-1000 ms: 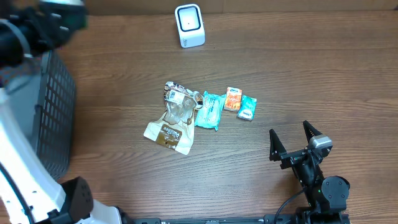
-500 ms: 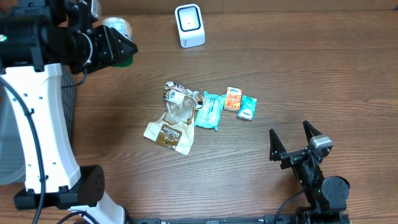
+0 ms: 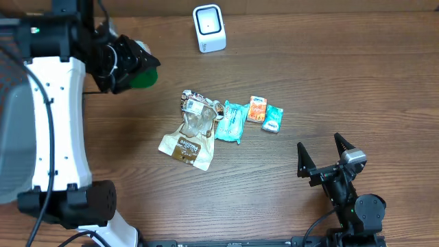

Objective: Scan the item barcode
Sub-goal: 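Lift the green-lidded jar out of the basket over the table, then set the jar down left of the mushroom bag and release it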

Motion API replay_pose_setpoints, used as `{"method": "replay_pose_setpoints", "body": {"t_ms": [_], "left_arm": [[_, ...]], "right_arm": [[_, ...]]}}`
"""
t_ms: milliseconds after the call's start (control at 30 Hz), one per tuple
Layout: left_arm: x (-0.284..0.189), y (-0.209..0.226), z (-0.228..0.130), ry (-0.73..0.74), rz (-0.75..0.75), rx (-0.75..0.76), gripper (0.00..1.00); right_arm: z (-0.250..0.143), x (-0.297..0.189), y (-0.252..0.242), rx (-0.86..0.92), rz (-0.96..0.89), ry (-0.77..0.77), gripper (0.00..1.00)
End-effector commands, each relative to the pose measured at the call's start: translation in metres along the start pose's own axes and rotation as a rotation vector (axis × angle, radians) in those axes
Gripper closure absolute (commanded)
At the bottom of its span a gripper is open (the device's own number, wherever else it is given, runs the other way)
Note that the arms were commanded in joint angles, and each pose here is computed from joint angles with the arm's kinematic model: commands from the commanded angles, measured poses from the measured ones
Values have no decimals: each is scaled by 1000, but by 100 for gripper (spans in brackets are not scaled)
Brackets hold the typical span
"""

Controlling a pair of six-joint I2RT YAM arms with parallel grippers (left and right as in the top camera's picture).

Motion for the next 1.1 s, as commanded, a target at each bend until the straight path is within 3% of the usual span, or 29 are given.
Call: {"method": "replay_pose_setpoints", "body": {"t_ms": [0, 367, 1067], "left_arm": [[36, 4, 2, 117, -125, -110, 95], [109, 35, -4, 249, -128, -473, 96], [200, 88, -32, 267, -95, -808, 96]], "right_arm": [[-3, 0, 0, 3, 9, 1, 0], [-3, 0, 0, 3, 9, 1, 0], [-3, 0, 0, 3, 9, 1, 0]]}}
Point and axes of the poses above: each gripper's point midway between its finger pads, its own x axis out along the fingers, its own y axis along the line the jaws close on, z = x × y, the point moved 10 cm from there along -x, back along the fingers, and after that the axes turned 11 degrees about x, right-handed, at the moved point
